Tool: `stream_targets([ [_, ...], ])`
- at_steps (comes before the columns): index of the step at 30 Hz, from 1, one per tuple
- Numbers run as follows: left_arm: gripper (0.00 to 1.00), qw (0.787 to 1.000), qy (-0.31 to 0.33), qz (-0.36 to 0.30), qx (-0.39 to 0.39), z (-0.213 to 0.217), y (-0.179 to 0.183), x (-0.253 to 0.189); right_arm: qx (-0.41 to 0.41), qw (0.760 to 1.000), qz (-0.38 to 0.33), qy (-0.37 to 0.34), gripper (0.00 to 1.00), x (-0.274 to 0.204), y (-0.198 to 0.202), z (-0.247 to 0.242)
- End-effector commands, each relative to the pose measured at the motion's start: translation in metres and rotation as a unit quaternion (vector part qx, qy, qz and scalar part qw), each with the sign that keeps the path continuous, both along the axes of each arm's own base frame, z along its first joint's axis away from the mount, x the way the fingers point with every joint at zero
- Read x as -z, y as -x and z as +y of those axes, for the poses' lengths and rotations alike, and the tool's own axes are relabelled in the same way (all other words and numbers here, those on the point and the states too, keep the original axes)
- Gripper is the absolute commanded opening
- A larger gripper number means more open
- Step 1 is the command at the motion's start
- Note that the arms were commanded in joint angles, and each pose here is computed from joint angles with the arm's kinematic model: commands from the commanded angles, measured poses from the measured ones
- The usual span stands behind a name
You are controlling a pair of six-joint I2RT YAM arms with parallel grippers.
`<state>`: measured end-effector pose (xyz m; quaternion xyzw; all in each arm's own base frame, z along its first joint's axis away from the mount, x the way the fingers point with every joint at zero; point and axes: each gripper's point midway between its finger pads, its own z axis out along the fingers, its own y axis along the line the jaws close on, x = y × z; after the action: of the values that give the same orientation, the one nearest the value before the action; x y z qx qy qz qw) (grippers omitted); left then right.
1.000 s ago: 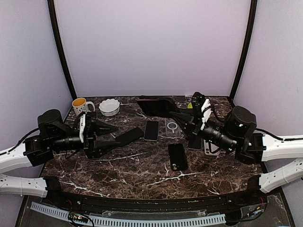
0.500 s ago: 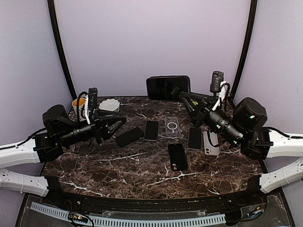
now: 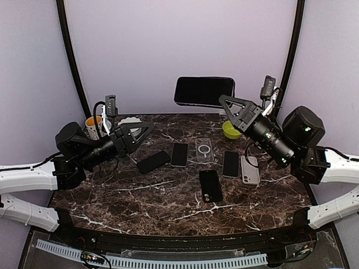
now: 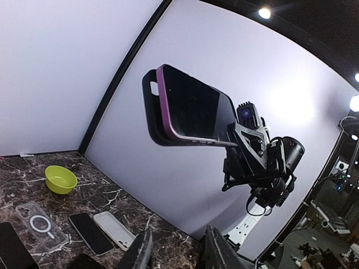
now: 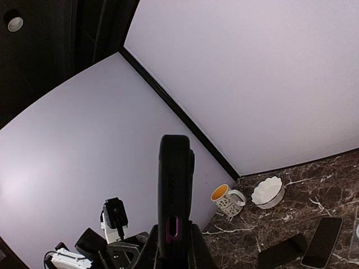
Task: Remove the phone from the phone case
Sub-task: Remove the phone from the bottom left corner of the phone case.
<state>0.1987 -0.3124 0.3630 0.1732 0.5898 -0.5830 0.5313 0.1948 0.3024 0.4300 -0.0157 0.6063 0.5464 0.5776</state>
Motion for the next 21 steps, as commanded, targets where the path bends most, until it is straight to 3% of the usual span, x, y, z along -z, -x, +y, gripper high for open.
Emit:
stream_targets([
  [1, 0.32, 0.997, 0.068, -0.019, 0.016, 0.001, 0.003, -0.044, -0.03, 0.992, 0.027, -0.116, 0.0, -0.048, 0.008, -0.012],
  [9, 0.32, 0.991, 0.123, 0.031, 0.053, -0.006, 0.001, -0.064, -0.031, 0.992, 0.056, -0.109, 0.0, -0.039, 0.003, -0.007],
  [21, 0.32, 0.979, 0.128, 0.145, 0.06, -0.016, -0.014, -0.055, -0.039, 0.991, 0.07, -0.11, 0.0, -0.033, 0.0, 0.004],
])
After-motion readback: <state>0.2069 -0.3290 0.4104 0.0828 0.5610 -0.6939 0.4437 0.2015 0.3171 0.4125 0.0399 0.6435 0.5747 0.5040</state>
